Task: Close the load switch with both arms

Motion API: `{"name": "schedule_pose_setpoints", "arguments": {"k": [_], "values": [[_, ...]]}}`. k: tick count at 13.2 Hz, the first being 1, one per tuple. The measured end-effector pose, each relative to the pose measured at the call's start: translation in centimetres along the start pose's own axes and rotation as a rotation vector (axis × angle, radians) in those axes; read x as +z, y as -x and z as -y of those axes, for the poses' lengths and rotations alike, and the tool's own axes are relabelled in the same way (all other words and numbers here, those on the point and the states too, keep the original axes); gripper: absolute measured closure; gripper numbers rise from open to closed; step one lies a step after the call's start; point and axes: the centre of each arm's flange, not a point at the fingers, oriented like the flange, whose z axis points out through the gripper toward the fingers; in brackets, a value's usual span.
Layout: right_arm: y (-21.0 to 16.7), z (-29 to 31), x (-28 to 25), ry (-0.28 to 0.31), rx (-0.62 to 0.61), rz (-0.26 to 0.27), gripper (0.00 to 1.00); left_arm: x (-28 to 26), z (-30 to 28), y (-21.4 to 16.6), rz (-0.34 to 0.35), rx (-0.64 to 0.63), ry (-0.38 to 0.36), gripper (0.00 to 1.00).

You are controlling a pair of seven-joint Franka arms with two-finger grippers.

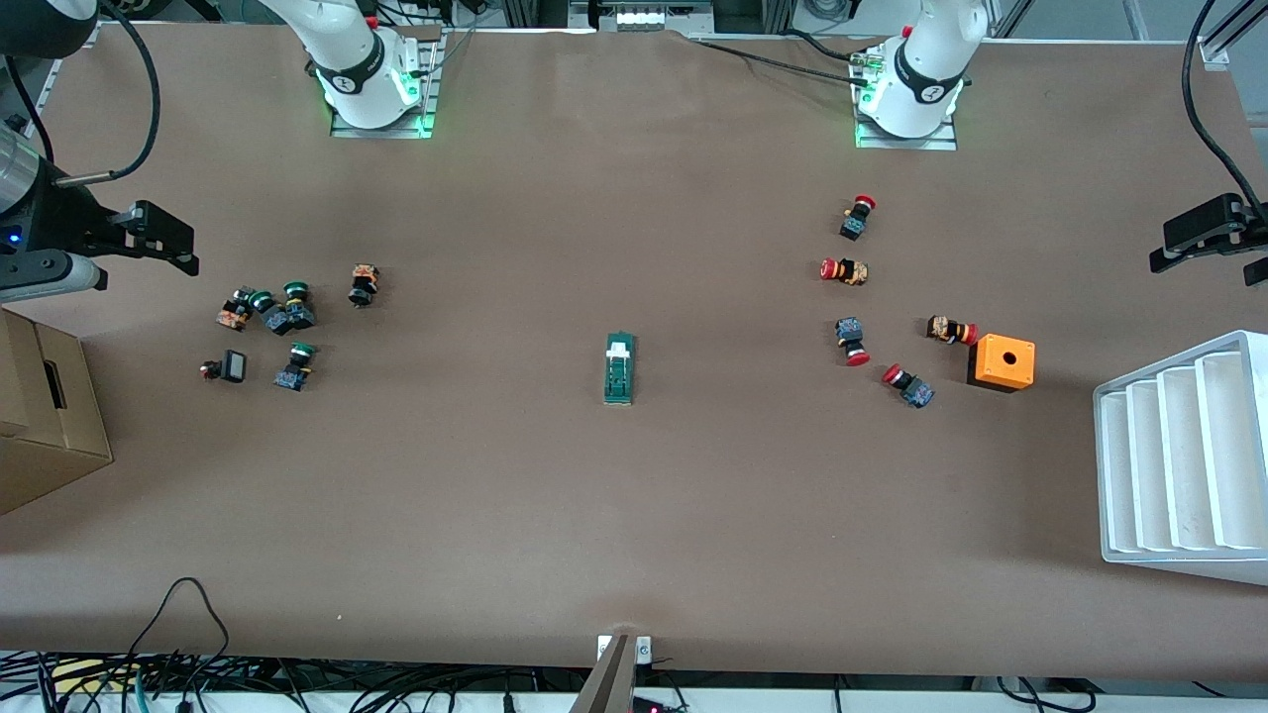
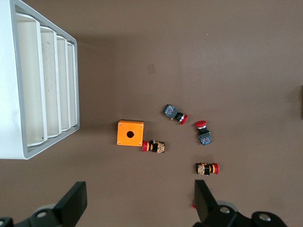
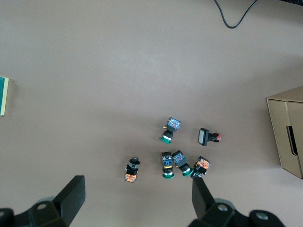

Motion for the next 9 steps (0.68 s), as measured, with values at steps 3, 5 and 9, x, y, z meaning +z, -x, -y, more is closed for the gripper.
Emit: {"name": "schedule_pose_setpoints", "arguments": {"k": [3,5,9], "values": [[0.13,-0.11,0.05,-0.001,0.002,0.009,0.00,0.02,0.00,0.00,0.000,0.000,0.000,0.00],[0.16,-0.32,0.04,-0.001,0.006,0.009,0.00,0.02,0.00,0.00,0.000,0.001,0.000,0.00],[0.17,-0.37,0.04,-0.001,0.007,0.009,0.00,0.09,-0.13,-0.04,0.002,0.004,0.001,0.00]]}}
